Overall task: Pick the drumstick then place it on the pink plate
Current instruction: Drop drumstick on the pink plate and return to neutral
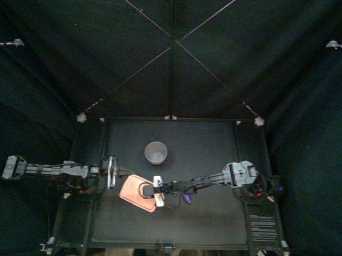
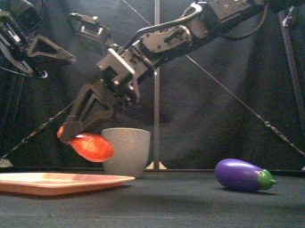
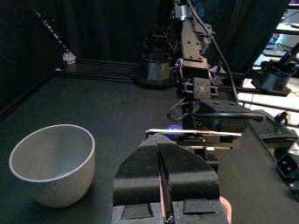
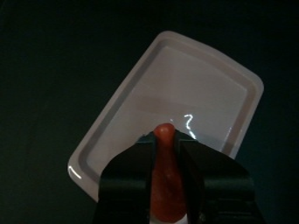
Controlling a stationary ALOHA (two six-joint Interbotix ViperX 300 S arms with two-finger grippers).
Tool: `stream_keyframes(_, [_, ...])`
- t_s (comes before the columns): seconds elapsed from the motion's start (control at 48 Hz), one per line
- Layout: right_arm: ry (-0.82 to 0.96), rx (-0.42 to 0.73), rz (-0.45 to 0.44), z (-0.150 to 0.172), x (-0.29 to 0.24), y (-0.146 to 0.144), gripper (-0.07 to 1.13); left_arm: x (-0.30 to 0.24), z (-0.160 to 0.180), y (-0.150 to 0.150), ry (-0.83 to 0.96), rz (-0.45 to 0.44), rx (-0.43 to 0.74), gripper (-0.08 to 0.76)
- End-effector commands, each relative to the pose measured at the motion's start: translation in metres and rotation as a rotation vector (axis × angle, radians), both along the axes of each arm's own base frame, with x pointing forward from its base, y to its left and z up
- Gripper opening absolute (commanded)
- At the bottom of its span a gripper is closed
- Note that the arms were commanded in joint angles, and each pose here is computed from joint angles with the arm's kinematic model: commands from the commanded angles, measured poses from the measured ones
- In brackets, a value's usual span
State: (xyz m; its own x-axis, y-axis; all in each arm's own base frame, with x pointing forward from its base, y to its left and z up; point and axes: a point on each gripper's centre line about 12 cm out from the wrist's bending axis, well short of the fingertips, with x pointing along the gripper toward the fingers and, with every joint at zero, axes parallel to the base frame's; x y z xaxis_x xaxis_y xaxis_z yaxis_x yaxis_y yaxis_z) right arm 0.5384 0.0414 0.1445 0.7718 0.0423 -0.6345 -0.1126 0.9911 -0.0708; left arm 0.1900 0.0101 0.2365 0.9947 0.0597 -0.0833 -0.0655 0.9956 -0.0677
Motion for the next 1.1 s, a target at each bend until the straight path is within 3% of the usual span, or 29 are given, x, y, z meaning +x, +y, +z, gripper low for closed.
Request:
stream_keyframes(0.021, [-0.073,0.006,-0.005,0.03,0.013,-0.002,0.6,0.002,0.004,0.001,-0.015,0.007,-0.003,0.034])
stream_keyframes(0.188, [-0.086,0.022,-0.028,0.031,0.023,-0.008,0.85,0.001,0.004,0.001,-0.016,0.008,-0.006,0.034])
stream_keyframes(0.312, [-0.094,0.034,-0.033,0.032,0.028,-0.008,0.98,0.001,0.003,0.001,-0.013,0.008,-0.006,0.037])
stream_keyframes(0.667, [-0.174,0.053,-0.026,0.055,0.013,-0.005,0.98,0.0,-0.003,0.002,0.004,0.013,-0.021,0.037])
stream_keyframes(1.104, [-0.423,0.109,-0.038,0.103,-0.077,-0.017,0.98,-0.002,-0.006,0.002,0.01,0.014,-0.023,0.037])
